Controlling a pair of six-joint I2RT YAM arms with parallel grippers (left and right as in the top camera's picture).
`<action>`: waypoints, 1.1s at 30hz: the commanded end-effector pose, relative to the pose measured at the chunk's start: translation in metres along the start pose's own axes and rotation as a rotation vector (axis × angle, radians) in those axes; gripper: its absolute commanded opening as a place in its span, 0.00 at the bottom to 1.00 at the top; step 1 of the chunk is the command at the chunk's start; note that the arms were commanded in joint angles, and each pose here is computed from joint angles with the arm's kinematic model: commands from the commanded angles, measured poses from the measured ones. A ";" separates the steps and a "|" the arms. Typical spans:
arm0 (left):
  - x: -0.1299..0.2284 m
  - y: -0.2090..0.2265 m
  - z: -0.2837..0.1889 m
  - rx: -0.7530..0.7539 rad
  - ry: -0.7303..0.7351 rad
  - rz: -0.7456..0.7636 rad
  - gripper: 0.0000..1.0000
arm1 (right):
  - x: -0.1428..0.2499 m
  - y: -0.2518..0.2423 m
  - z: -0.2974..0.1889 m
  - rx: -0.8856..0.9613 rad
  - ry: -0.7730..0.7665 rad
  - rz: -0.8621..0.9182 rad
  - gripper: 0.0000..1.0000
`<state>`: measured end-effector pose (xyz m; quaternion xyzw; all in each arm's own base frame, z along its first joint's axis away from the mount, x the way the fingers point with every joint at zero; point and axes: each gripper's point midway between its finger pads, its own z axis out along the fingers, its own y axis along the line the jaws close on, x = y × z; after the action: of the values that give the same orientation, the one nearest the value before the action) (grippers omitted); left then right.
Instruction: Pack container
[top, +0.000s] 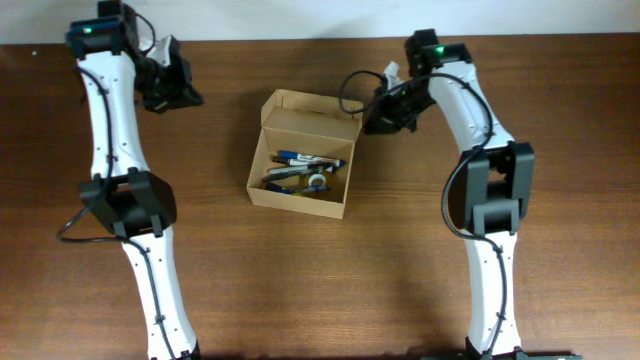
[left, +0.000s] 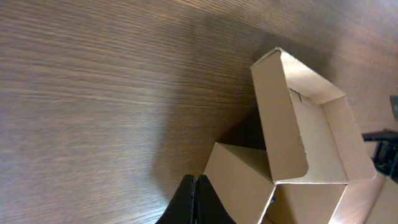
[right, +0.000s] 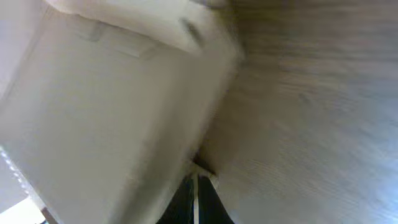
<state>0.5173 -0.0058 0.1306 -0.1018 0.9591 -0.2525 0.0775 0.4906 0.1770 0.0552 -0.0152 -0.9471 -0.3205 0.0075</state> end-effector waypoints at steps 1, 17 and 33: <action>-0.001 0.002 0.005 -0.027 0.001 0.033 0.05 | -0.004 0.026 0.007 -0.060 -0.021 -0.063 0.04; 0.020 0.019 0.065 0.029 0.170 -0.058 0.02 | -0.022 0.016 0.001 -0.027 -0.089 -0.074 0.04; 0.035 -0.009 0.134 0.206 0.275 -0.059 0.01 | -0.009 0.001 0.025 -0.044 -0.007 -0.020 0.04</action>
<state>0.5084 -0.0719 0.0144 -0.0963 0.9363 -0.3331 -0.0559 0.5049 0.1889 0.0486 -0.0048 -0.9435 -0.3308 -0.0188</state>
